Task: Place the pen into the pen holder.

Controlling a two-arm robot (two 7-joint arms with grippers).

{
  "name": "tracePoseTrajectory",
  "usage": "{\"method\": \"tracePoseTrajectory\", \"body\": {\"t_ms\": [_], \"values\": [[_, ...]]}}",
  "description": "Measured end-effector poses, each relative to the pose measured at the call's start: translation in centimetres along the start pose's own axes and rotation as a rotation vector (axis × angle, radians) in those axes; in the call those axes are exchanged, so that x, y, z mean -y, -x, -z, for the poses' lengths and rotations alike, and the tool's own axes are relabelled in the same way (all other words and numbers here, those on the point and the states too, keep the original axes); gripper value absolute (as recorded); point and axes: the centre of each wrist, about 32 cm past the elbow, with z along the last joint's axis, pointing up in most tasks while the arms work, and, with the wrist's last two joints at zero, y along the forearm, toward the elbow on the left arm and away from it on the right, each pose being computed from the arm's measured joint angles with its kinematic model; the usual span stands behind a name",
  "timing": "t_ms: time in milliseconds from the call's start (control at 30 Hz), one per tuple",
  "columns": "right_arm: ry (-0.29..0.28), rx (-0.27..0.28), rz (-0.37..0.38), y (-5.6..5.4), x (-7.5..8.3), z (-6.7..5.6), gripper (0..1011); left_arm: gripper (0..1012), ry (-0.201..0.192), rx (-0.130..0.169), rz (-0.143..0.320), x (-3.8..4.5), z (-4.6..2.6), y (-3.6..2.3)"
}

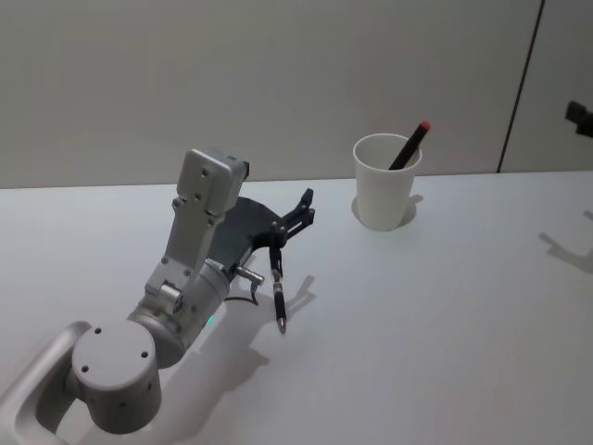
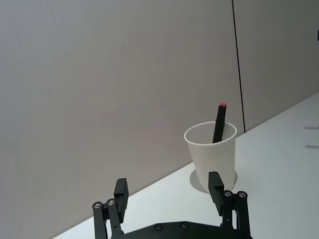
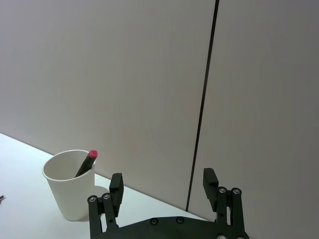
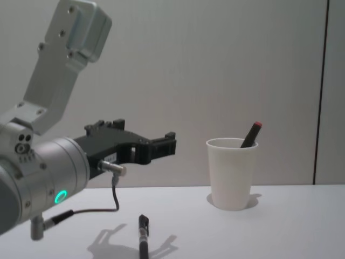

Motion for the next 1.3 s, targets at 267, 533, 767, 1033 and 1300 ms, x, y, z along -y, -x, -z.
{"method": "tracePoseTrajectory", "body": {"t_ms": [267, 533, 767, 1033, 1300], "values": [[0.016, -0.001, -0.002, -0.3, 0.3, -0.1, 1002, 1001, -0.057, -0.094, -0.040, -0.67, 0.40, 1.38], [0.023, -0.002, -0.003, -0.4, 0.5, -0.2, 1002, 1001, -0.113, -0.151, -0.071, -1.32, 0.92, 2.51], [0.026, -0.002, -0.004, -0.5, 0.6, -0.2, 1002, 1001, -0.159, -0.151, -0.052, -1.62, 1.28, 3.00], [0.028, -0.003, -0.004, -0.5, 0.6, -0.2, 1002, 1001, -0.200, -0.100, -0.008, -1.62, 1.60, 3.05], [0.029, -0.002, -0.004, -0.6, 0.6, -0.3, 1002, 1001, -0.238, -0.050, 0.020, -1.49, 2.23, 2.83]]}}
